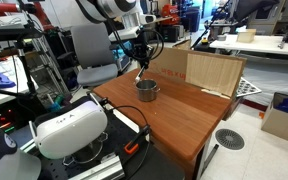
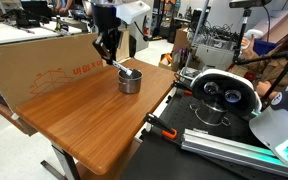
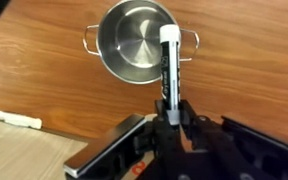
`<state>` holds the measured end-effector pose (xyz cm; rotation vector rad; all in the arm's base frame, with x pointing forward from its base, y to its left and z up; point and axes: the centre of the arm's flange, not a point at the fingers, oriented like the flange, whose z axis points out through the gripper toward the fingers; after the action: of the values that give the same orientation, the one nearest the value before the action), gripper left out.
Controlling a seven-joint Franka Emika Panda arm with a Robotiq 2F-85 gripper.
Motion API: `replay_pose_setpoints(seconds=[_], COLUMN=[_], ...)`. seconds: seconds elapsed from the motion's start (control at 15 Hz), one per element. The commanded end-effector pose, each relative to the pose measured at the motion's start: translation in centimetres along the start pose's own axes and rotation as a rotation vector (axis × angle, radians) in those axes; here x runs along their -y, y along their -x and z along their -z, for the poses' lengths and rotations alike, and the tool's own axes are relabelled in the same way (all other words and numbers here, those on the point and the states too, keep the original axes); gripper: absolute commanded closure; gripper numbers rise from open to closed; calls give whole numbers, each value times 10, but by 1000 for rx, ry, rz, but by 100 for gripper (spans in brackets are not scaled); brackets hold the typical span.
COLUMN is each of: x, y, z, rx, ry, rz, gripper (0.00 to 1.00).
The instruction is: Pick up the black pen and place it in the silver cup.
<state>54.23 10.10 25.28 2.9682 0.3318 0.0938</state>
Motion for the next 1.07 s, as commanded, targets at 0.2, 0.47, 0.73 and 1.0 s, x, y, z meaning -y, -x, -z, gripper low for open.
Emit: replay_pose_setpoints(seconds=[0.2,0.47,0.73,1.0], x=[-8,-13,-13,-12], y=[29,33,34,34], z=[-9,-16,-28,-37], rx=[-110,-148,-125,-87], ry=[52,68,93,89], rz=[-74,-102,-106,-101], gripper=[95,95,95,95])
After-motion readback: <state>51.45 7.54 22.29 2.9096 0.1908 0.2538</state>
